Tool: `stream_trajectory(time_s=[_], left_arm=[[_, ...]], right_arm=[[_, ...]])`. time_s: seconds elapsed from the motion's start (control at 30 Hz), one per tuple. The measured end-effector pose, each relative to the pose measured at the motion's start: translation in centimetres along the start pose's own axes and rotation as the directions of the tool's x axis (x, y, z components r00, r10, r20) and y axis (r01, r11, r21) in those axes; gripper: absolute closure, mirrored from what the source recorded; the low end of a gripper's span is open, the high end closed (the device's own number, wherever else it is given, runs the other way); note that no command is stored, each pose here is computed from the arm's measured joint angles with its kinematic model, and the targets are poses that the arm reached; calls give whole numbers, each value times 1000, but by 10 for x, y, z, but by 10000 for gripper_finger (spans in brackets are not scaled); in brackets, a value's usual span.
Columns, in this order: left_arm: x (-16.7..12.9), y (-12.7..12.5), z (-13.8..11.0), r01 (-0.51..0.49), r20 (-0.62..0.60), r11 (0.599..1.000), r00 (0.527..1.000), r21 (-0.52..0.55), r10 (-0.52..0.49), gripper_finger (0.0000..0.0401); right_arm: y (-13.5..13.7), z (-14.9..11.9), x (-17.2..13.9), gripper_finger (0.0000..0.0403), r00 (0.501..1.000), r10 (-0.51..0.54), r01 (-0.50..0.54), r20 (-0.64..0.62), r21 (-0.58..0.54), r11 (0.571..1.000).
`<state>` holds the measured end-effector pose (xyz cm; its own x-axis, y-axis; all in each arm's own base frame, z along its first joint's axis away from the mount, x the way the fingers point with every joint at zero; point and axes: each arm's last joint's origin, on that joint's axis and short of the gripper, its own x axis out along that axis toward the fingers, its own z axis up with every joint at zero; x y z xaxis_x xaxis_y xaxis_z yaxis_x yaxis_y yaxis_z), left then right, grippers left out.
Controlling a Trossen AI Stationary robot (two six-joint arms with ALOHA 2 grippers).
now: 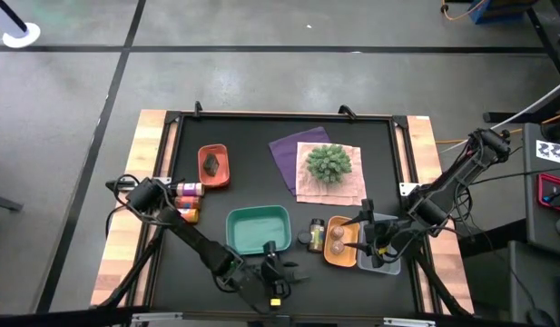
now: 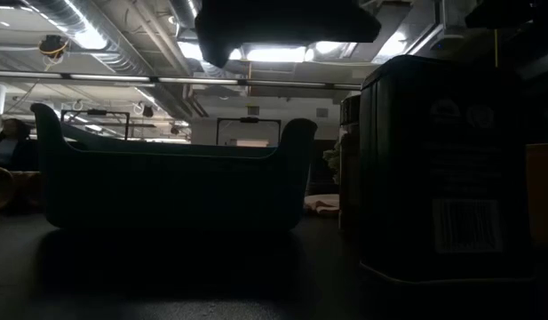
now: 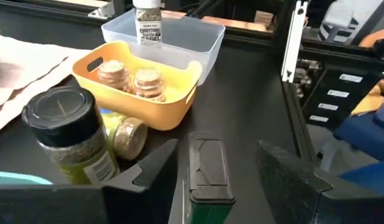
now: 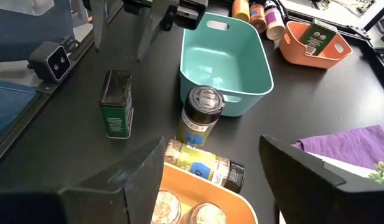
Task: Sort spices by type
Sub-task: Put the green seasoning can into the orange bin
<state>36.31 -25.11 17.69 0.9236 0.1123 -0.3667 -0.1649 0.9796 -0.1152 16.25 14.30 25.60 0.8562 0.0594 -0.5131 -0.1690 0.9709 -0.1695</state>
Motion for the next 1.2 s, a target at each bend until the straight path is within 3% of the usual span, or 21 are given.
stream_trajectory(time_s=[0.5,0.7,0.97,1.2], left_arm=[[-2,4,-13,-37,-103,999,994,13,38,205],[3,0,-30,-27,-125,999,992,21,29,205],[22,-1,-52,-29,-93,1000,995,2,29,205],[32,8,-45,-45,-62,999,997,-21,44,205]], right_arm=[[0,0,0,143,1000,-1,1,-2,-2,1000],[0,-1,0,143,1000,-1,1,-6,-4,1000],[0,-1,0,143,1000,-2,2,-9,-7,1000],[0,-1,0,143,1000,-2,2,-9,-7,1000]])
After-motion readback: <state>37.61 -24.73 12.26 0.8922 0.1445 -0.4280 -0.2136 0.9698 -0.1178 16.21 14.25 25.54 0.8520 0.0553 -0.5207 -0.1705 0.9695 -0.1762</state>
